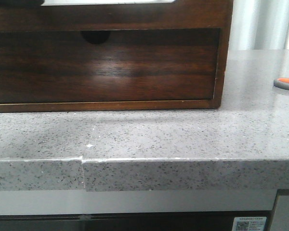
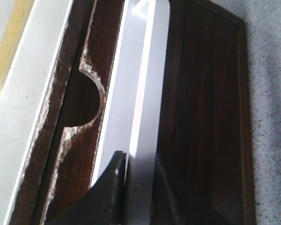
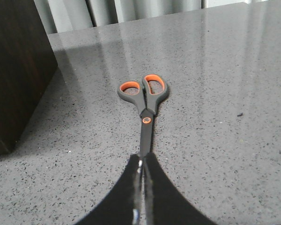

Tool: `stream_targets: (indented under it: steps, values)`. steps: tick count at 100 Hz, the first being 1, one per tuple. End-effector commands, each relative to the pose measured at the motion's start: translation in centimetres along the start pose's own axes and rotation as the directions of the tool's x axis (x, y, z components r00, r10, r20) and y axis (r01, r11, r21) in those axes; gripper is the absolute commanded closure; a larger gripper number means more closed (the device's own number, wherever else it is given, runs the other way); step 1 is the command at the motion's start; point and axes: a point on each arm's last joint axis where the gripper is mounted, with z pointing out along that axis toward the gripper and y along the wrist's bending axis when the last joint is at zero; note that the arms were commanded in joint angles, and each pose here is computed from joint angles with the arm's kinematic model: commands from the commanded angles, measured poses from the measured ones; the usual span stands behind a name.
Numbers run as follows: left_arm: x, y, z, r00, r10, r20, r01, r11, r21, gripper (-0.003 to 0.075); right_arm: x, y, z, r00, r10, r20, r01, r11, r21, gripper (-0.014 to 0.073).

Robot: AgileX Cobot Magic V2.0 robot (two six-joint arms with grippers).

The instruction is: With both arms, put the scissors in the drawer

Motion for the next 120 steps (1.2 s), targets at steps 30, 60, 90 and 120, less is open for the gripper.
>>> stream_targets:
  steps: [30, 60, 90, 120]
  values:
    - [-2.9, -1.5, -3.9, 0.964, -0.08, 0.254, 0.099, 0.993, -0.062, 0.0742, -1.7, 0.2, -0.1, 0.995, -0.004, 0.097, 0.005, 1.0, -0.01, 0.0656]
    - [-2.9, -2.3, -4.5, 0.963, -0.081, 0.258, 0.099, 0.993, -0.059, 0.0741, -1.7, 0.2, -0.1, 0.995, -0.004, 0.097, 0.005, 1.0, -0.01, 0.0656]
    - [-2.8, -2.4, -4.3, 0.962, -0.086, 0.261, 0.102, 0.993, -0.05, 0.0569, -1.7, 0.2, -0.1, 0.995, -0.004, 0.097, 0.005, 1.0, -0.01, 0.0656]
    - [-3.1, -2.4, -4.4, 0.953, -0.081, 0.292, 0.098, 0.994, -0.046, 0.0387, -1.7, 0.2, -0.1, 0.995, -0.004, 0.095, 0.005, 1.0, -0.01, 0.0656]
